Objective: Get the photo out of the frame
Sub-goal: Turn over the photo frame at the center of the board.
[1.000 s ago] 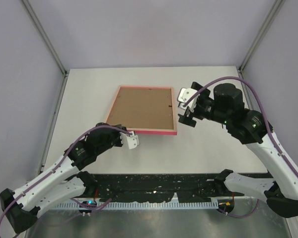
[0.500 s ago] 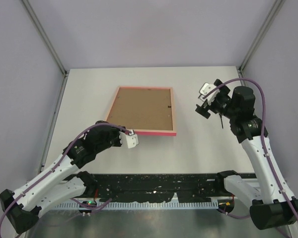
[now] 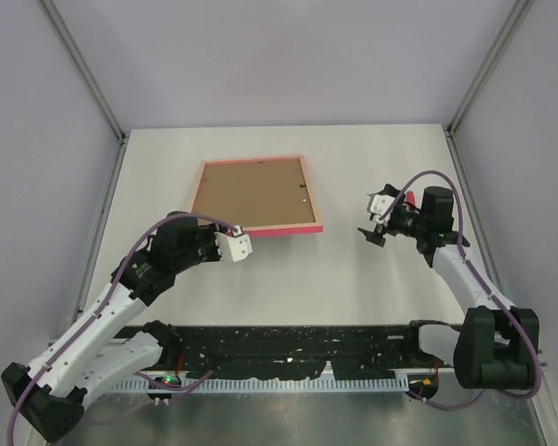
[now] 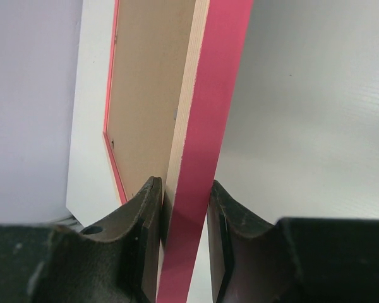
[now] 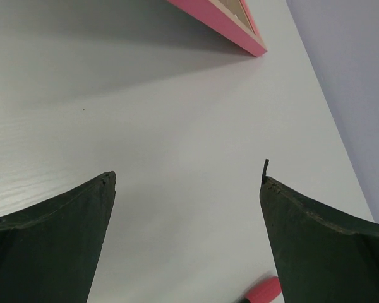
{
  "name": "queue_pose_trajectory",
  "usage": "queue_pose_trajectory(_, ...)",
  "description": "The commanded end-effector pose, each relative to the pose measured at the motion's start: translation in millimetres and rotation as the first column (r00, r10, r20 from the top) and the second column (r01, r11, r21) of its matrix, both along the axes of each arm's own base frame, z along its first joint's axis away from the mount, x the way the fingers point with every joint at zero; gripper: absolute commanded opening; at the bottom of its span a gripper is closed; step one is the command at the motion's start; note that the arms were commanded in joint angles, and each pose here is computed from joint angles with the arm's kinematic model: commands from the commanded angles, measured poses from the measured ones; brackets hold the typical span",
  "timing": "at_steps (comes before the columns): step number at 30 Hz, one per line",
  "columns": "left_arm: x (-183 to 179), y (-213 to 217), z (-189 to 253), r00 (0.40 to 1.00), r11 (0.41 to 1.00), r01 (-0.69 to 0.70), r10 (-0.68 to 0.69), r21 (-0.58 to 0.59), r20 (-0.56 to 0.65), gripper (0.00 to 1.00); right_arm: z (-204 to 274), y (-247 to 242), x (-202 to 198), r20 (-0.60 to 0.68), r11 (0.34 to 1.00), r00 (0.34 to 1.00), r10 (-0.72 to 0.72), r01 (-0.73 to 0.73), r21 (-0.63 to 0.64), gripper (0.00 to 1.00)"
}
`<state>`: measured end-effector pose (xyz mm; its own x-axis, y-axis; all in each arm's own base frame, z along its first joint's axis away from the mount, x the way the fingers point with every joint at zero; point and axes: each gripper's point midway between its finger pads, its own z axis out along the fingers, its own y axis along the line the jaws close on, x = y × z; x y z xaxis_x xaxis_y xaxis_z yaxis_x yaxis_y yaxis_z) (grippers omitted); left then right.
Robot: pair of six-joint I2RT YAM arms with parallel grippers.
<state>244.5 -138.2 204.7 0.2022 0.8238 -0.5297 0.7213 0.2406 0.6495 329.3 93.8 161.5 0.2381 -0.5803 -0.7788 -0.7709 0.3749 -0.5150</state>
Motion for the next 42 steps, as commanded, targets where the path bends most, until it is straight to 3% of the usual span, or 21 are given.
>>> queue_pose_trajectory(1,1.5,-13.7,30.3,1.0,0.993,0.017,-0.014,-0.119,0.024,0.0,19.2,27.7,4.3,0.212,0.978,0.96,0.181,-0.198,0.064,1.0)
queue_pose_trajectory(2,1.0,-12.7,29.7,1.0,0.993,0.014,-0.012,-0.119,0.022,0.0,24.3,30.9,8.0,0.245,0.974,0.951,0.191,-0.214,0.072,1.0)
queue_pose_trajectory(7,-1.2,-12.4,25.8,1.0,0.993,0.021,-0.02,-0.119,0.01,0.0,14.6,44.2,27.0,0.173,0.965,0.964,0.202,-0.226,0.133,0.96)
queue_pose_trajectory(18,-16.1,-12.3,28.4,0.996,0.99,0.08,-0.083,-0.113,-0.022,0.0,-7.1,102.3,24.9,0.22,0.922,0.911,0.35,-0.376,0.089,0.95)
queue_pose_trajectory(32,-37.3,-10.2,17.3,0.985,0.984,0.14,-0.149,-0.106,-0.087,0.0,8.6,146.9,31.0,0.299,0.914,0.894,0.334,-0.384,0.127,0.95)
queue_pose_trajectory(36,-37.6,-9.6,14.6,0.985,0.985,0.137,-0.147,-0.106,-0.09,0.0,10.5,152.7,24.6,0.284,0.898,0.89,0.356,-0.41,0.159,0.9)
queue_pose_trajectory(39,-37.4,-9.7,13.8,0.985,0.985,0.136,-0.146,-0.108,-0.089,0.0,8.6,159.3,14.8,0.275,0.88,0.878,0.393,-0.446,0.166,0.78)
queue_pose_trajectory(42,-37.0,-10.2,14.0,0.985,0.984,0.137,-0.147,-0.111,-0.089,0.0,7.5,163.4,8.2,0.271,0.865,0.867,0.418,-0.471,0.172,0.73)
